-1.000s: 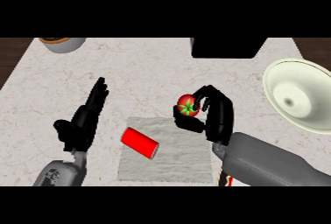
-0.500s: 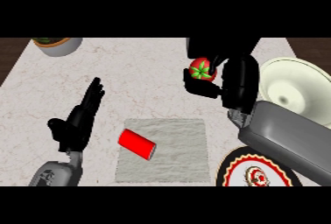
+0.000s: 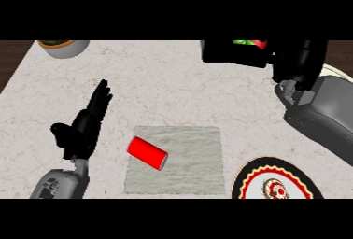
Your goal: Pick the tomato from the placemat and place it in the bowl
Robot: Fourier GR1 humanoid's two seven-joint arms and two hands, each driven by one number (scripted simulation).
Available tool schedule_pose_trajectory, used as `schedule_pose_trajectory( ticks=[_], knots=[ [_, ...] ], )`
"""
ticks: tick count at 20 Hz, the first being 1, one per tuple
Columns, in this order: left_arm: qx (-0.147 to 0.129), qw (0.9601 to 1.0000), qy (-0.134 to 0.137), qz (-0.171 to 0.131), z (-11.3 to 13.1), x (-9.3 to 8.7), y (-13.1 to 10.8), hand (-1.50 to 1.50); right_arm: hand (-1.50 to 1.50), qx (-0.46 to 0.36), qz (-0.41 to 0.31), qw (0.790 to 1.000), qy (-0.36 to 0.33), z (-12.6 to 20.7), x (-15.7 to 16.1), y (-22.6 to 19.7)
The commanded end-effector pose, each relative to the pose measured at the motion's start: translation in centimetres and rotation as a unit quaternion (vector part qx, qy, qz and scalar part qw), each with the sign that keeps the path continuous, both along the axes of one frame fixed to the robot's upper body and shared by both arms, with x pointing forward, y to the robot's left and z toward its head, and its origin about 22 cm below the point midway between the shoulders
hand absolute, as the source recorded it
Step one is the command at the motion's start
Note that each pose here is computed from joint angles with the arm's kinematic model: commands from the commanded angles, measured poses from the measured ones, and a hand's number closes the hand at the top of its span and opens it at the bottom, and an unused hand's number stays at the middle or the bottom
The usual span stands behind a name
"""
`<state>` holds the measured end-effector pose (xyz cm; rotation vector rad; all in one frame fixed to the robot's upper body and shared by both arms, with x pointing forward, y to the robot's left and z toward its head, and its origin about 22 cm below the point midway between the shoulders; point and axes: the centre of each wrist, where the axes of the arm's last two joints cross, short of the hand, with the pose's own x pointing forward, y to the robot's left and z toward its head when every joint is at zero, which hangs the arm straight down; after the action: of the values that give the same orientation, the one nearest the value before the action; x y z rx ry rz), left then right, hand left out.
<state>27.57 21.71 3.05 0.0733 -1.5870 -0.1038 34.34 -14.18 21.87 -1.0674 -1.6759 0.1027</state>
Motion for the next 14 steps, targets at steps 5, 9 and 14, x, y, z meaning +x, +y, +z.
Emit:
schedule_pose_trajectory(
  ticks=[5,9,14],
  knots=[
    [-0.002,1.0,-0.004,-0.007,1.4,0.2,2.1,0.0,1.5,-0.054,-0.09,0.991,0.084,0.7,2.4,-4.3],
    [-0.001,1.0,-0.007,-0.005,0.9,-0.3,-1.3,0.0,1.5,-0.092,-0.134,0.979,0.119,0.0,3.1,-8.4],
    [0.003,0.9999,-0.01,-0.009,0.0,0.0,0.0,0.0,1.5,-0.143,-0.177,0.962,0.149,-3.0,4.2,-14.0]
  ],
)
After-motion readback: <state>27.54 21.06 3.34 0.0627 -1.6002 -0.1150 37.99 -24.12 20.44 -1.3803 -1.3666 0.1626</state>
